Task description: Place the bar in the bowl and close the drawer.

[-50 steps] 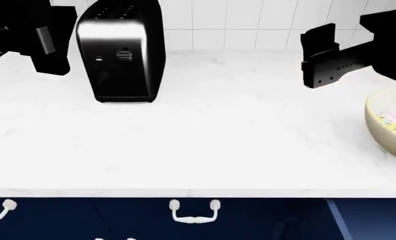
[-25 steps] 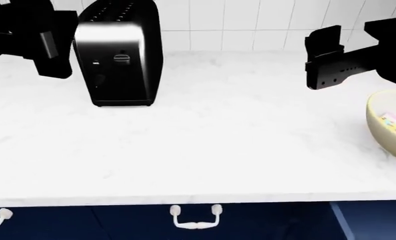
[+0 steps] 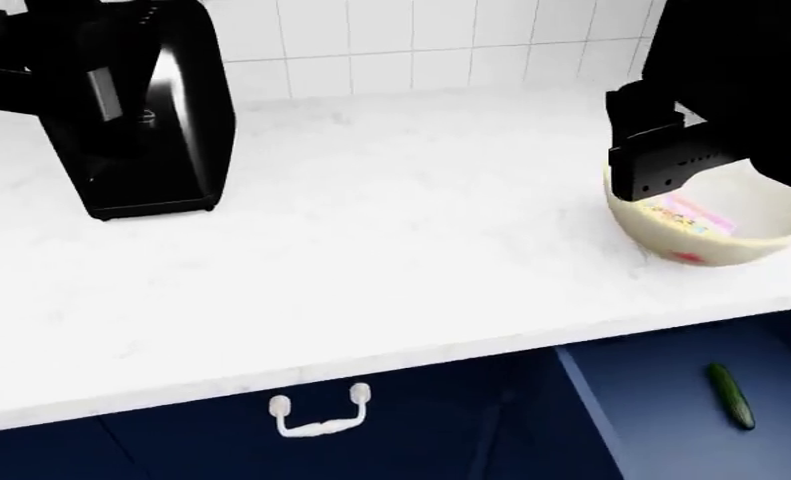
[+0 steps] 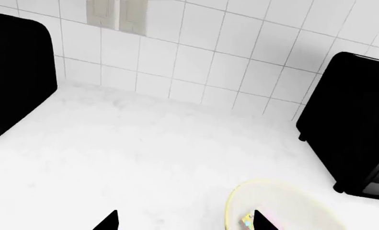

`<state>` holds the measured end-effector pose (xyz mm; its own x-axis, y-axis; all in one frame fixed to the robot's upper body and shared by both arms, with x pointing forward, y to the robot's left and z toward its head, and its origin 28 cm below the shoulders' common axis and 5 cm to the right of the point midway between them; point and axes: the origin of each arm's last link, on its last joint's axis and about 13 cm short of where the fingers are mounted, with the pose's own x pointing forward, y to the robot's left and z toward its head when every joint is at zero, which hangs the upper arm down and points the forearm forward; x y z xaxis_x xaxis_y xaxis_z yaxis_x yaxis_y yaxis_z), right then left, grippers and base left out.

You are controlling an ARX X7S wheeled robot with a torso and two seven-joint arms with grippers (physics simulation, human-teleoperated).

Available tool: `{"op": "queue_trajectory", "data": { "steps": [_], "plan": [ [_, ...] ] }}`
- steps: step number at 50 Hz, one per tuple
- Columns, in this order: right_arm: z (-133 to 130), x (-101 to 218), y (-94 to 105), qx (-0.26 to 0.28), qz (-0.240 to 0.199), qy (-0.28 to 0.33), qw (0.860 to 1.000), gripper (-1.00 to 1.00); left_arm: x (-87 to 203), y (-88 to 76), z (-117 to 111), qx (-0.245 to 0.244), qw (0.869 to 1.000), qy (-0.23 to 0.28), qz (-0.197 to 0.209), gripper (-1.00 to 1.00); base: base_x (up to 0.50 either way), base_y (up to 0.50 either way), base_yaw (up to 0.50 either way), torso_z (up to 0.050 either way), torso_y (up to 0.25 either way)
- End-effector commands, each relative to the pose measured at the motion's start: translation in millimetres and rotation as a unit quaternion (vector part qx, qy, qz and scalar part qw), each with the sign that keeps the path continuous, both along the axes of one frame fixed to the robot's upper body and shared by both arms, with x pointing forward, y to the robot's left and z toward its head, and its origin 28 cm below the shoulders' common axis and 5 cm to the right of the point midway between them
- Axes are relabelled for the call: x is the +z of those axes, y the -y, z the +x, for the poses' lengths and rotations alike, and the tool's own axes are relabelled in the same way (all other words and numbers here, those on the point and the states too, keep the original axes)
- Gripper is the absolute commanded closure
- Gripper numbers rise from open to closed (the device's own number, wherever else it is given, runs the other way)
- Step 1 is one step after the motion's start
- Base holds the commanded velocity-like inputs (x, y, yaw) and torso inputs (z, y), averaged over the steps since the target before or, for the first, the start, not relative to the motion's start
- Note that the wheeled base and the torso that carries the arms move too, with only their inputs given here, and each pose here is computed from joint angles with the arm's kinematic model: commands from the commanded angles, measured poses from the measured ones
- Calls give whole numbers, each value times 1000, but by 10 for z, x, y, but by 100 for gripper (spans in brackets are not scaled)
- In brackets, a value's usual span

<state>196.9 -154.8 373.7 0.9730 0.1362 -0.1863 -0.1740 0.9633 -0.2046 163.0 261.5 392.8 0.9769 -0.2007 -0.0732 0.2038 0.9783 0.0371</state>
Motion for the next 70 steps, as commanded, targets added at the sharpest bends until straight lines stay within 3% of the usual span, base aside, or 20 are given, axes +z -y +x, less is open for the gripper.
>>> {"op": "queue_trajectory", "data": {
  "steps": [1,18,70],
  "plan": [
    [-25,-16,0,7,-7,1,1000,-100,3,6,-6,-1,1000,0,1,-100,-119,22,-500,0,0],
    [-44,-19,5,4,11,7,1000,-100,-6,6,-2,-1,1000,-1,1,-100,-43,9,-245,0,0],
    [-68,-34,63,-18,9,-9,1000,-100,-1,26,-11,-8,1000,-5,-1,-100,-40,22,-500,0,0]
  ]
}}
